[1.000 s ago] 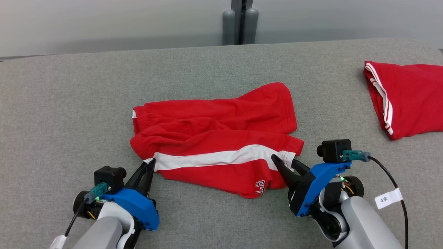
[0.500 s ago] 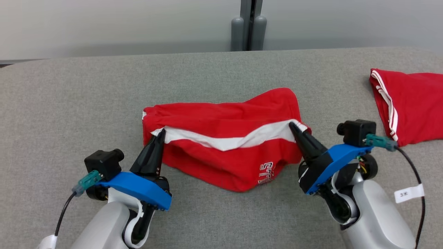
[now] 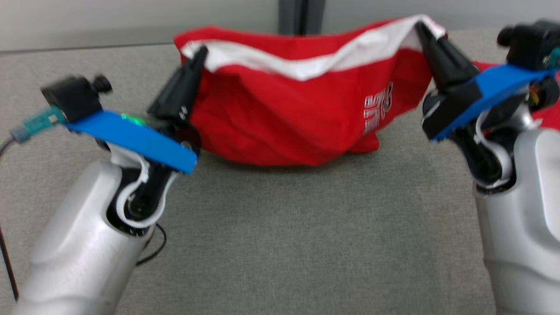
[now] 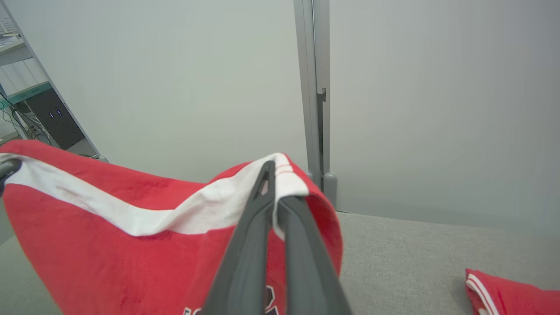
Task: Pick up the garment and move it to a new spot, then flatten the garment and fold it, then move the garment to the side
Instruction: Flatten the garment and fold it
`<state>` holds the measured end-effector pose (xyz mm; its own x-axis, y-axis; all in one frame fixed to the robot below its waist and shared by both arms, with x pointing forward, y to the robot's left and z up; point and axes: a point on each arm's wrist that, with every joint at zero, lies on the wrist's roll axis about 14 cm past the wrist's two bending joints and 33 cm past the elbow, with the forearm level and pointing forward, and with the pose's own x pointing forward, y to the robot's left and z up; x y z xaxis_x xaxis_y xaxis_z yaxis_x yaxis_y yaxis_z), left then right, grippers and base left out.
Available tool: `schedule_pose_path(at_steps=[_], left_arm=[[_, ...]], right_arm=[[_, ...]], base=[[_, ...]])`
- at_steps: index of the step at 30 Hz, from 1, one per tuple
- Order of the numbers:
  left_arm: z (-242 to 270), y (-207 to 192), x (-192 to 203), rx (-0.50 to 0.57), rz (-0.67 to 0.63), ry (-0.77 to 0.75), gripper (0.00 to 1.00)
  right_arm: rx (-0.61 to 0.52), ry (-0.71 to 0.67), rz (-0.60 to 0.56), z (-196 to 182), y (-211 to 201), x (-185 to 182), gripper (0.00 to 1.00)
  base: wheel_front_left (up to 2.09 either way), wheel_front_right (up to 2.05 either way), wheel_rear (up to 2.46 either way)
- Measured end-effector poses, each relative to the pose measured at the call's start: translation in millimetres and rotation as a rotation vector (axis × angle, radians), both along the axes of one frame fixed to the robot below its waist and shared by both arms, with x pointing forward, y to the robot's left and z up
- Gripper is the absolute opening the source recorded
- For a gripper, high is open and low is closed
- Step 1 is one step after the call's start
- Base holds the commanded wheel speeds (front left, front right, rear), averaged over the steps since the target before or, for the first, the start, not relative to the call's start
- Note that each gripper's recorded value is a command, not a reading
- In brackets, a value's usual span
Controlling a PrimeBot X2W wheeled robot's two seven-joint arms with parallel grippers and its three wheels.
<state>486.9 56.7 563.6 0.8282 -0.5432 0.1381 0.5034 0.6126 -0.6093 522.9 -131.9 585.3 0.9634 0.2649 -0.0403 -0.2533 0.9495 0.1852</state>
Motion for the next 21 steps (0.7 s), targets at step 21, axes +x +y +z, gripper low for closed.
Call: schedule_pose_path(at_steps=[21], left_arm=[[124, 12, 146, -0.225, 0.182, -0.409, 0.00]], right_arm=[[-0.261, -0.587, 0.018, 109, 10, 118, 0.00]], base=[[0.00, 0.00, 0.00]])
